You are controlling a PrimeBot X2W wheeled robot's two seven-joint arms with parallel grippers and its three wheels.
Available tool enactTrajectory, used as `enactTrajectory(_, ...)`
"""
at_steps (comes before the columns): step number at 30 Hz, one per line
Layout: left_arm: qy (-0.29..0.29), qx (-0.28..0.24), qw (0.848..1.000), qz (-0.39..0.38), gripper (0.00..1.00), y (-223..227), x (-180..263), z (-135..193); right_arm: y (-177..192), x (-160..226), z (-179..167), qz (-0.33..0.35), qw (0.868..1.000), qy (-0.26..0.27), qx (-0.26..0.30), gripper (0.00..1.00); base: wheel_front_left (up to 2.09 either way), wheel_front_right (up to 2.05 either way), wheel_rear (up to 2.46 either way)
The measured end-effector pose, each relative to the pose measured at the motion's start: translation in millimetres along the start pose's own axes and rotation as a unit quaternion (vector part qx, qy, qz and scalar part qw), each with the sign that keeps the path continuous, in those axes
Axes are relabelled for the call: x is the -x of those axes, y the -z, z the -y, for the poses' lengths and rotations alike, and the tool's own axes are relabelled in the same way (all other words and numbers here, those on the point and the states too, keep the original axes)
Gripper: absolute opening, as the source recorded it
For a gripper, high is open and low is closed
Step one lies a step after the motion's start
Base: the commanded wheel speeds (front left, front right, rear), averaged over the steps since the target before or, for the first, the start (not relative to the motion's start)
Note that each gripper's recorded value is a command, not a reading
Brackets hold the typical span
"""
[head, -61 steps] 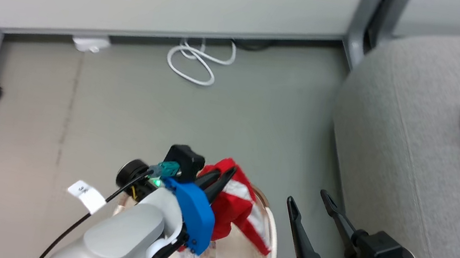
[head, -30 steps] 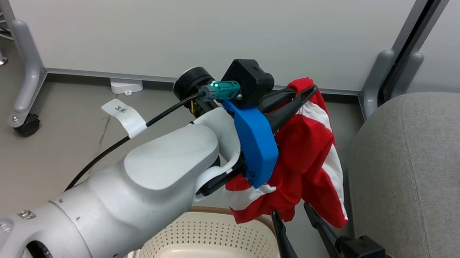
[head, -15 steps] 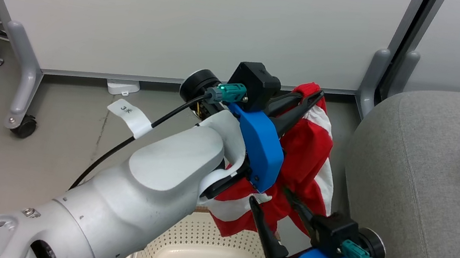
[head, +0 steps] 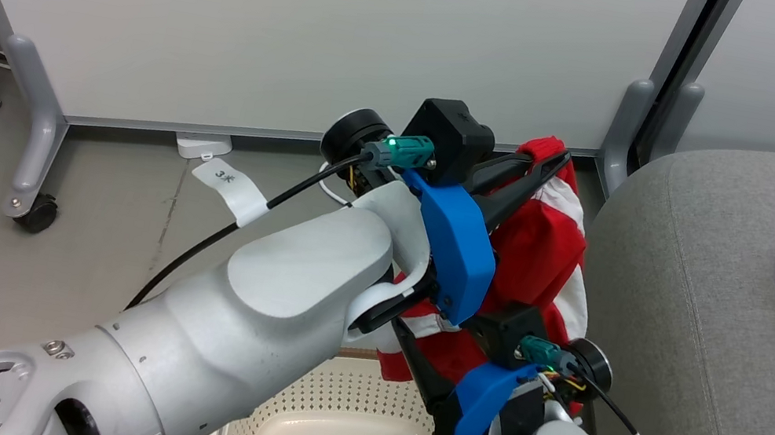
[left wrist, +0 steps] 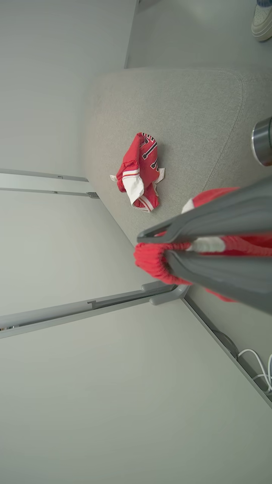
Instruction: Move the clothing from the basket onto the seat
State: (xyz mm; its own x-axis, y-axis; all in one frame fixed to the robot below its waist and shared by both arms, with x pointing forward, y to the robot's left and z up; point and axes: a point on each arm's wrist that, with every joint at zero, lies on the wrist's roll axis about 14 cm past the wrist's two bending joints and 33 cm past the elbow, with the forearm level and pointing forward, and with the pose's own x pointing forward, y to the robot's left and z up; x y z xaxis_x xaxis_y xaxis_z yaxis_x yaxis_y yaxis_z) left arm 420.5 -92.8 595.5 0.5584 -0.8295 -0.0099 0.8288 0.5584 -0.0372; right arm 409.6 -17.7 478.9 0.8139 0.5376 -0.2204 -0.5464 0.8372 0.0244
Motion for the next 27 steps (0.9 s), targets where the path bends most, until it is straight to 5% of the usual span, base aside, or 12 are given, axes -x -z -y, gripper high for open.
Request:
enactTrajectory(6,0.007,-0.003,1.0,0.004,0.0,-4.3,-1.4,5.9,5.4,-8.2,-3.9,-0.027,0.999,-0.017,0.011,0.95,0.0,0.0,0.0)
enactTrajectory(7,0.008,-0.003,1.0,0.004,0.0,-5.0,-1.2,7.2,5.9,-8.6,-4.3,-0.029,0.999,-0.018,0.009,0.37,0.0,0.0,0.0)
enactTrajectory(8,0.009,-0.005,1.0,0.005,0.0,-5.7,-1.0,8.1,5.3,-8.9,-4.5,-0.029,0.999,-0.019,0.008,0.0,0.0,0.0,0.0)
enactTrajectory(27,0.014,-0.011,1.0,0.01,0.0,-11.7,-3.4,16.5,0.8,-1.2,4.9,0.0,1.0,-0.003,-0.014,0.0,0.0,0.0,0.0)
